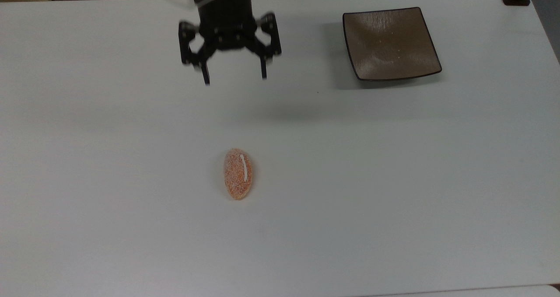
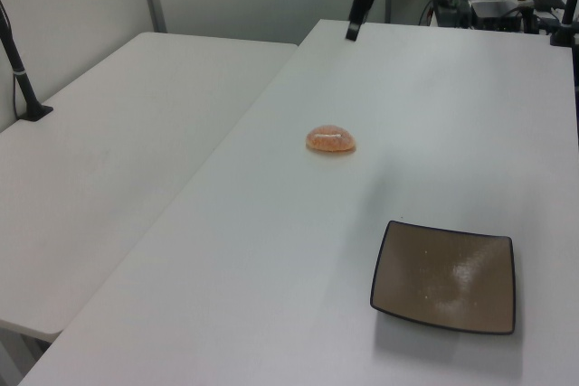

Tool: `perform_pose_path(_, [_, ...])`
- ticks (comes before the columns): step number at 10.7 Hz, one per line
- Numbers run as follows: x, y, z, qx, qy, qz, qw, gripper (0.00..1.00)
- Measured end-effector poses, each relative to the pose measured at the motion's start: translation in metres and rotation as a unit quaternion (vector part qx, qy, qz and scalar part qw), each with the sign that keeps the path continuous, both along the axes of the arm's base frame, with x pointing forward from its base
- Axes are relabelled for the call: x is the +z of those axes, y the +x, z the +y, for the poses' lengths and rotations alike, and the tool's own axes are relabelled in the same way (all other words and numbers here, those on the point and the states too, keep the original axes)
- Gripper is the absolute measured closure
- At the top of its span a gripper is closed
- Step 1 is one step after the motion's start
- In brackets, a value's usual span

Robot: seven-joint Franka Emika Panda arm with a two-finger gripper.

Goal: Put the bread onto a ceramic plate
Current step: 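Lower the open gripper down over the orange bread roll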

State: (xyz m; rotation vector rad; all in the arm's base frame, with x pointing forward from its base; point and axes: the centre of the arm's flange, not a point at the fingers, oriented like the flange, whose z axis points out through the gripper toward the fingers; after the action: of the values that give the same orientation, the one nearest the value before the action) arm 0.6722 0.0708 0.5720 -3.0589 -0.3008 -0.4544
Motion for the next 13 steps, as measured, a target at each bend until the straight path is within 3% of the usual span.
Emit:
perform_pose_path(5, [-0.098,0.051,0.005,-0.005,-0.005,-0.001,1.0,0.0])
perform_pose_path(13, [-0.203,0.072,0.006,-0.007,-0.014,0.03,0.9994,0.0])
